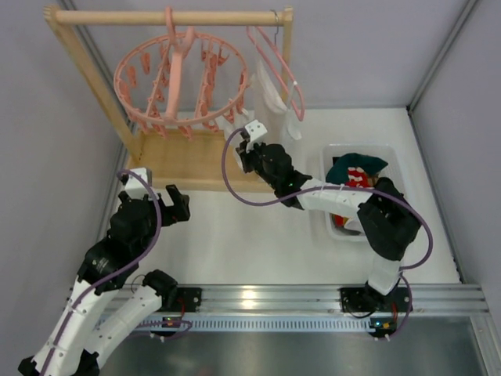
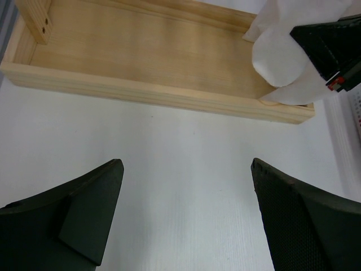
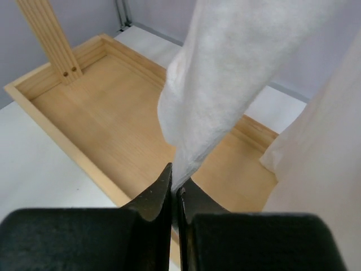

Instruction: Remove the socks clipped to the hanger

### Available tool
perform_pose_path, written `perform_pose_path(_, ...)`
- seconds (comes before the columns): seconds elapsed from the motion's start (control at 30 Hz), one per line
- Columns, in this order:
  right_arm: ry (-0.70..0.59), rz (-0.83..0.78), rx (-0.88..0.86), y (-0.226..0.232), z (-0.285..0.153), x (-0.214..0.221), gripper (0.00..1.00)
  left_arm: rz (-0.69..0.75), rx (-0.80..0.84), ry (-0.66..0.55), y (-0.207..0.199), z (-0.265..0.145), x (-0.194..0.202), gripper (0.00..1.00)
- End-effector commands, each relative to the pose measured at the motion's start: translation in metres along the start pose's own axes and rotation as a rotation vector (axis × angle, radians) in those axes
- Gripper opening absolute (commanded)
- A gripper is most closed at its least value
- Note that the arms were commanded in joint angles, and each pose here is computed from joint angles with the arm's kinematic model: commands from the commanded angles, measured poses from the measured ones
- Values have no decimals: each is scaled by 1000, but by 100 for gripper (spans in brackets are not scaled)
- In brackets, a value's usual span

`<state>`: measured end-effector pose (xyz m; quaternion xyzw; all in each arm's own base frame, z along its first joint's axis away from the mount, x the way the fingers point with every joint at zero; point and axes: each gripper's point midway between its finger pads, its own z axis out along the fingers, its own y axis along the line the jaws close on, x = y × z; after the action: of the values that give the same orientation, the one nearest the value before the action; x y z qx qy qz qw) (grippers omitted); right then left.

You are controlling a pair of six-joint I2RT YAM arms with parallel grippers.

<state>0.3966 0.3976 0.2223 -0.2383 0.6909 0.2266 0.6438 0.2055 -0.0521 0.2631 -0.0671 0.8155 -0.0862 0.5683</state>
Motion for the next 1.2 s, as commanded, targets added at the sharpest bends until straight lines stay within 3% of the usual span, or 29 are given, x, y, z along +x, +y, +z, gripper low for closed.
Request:
perform_pose_path(0.0,-162,29,9,32,-23,-61,0,-56,105,-72,-17,-15,-24,98)
perform_pose_path(0.17,-158,-1,27,70,-41,-65,0,-113,274,-91,-45,-41,-48,98)
perform_pose_path(0.3,-155,-30,30,102,-48,-69,0,-149,408,-165,-65,-80,-94,98)
perform_pose_path(0.43,-139,-91,77,129,-50,-69,0,-159,362,-267,-55,-108,-145,98)
perform_pose_path(0.6,-164,-109,60,166,-55,-83,0,-90,191,-264,-46,-90,-181,98)
perform_pose_path(0.73,-169,-126,41,188,-54,-81,0,-9,86,-181,-57,-44,-187,98)
perform_pose_path(0.87,-235,-121,-66,217,-63,-84,0,32,46,-128,-65,-17,-186,98)
perform_pose_path(1.17,-286,-99,-116,229,-83,-73,0,20,43,-81,-73,0,-175,98)
